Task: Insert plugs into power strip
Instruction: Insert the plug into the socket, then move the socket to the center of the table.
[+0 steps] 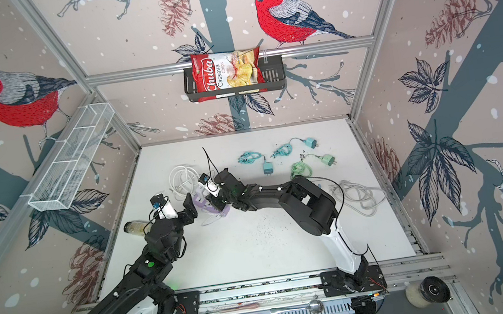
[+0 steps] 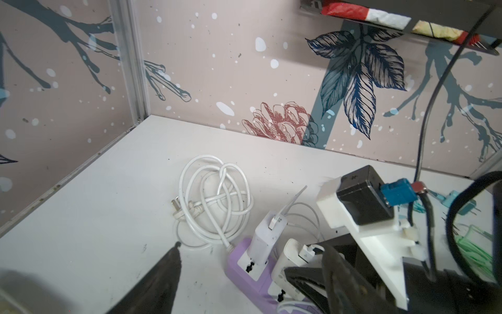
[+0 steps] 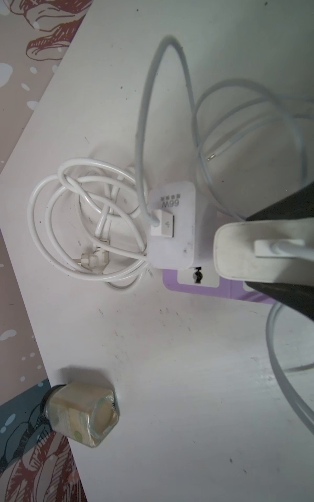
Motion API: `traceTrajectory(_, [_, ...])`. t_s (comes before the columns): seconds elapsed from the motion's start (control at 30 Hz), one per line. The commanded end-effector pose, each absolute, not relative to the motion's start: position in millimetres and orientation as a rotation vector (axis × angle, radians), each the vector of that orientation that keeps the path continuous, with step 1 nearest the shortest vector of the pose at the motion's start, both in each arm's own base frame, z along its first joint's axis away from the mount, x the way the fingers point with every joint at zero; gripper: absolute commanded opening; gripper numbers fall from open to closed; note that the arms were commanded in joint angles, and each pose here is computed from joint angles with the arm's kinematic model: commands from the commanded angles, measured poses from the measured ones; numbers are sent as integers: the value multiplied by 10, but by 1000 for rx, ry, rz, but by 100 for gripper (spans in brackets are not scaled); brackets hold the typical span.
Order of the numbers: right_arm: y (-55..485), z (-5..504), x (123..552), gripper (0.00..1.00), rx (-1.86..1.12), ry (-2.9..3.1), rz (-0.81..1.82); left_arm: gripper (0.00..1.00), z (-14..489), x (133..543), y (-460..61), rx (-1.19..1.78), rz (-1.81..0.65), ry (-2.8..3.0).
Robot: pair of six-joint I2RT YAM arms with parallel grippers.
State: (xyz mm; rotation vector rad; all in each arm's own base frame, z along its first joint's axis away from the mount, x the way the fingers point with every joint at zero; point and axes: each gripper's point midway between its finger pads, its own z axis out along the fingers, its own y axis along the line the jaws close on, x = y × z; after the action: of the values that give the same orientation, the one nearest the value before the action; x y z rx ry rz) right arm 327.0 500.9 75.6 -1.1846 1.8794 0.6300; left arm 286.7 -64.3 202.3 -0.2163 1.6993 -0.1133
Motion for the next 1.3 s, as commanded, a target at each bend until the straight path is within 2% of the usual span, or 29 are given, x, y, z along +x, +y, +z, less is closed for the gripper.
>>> traceTrajectory(0.0, [4762, 154, 3307, 4, -1226, 2133, 474, 80, 2078, 2866, -500, -287, -74, 1686])
traceTrajectory(0.13, [4968, 117, 3521, 8, -1191, 2137, 452, 81, 2083, 2886, -448, -309, -69, 1690])
traceTrajectory(0.3, [5078, 259, 3612, 24, -1149, 2113, 472, 81, 2106, 2886, -418, -315, -52, 1688])
traceTrajectory(0.5, [5057, 543, 3525, 41, -1146, 2099, 522, 82, 2053, 2891, -421, -313, -46, 1704])
traceTrajectory(0.6, [5074, 740, 3492, 50, -1128, 2074, 574, 86, 2015, 2896, -440, -306, -49, 1719])
traceTrajectory(0.7, [5074, 933, 3500, 52, -1100, 2038, 615, 90, 2005, 2901, -447, -304, -49, 1728])
traceTrajectory(0.77, [5067, 1025, 3518, 54, -1092, 2027, 621, 98, 2011, 2905, -463, -297, -54, 1730])
traceTrajectory(0.97, [4881, 1404, 3606, 56, -1000, 2024, 612, 98, 1948, 2973, -605, -229, -78, 1788])
traceTrajectory(1.13, [4364, 1721, 3739, 58, -804, 2089, 595, 98, 1823, 3120, -861, -133, -116, 1902])
traceTrajectory(1.27, [3656, 1807, 3878, 59, -549, 2186, 564, 98, 1736, 3243, -1117, -43, -176, 1981])
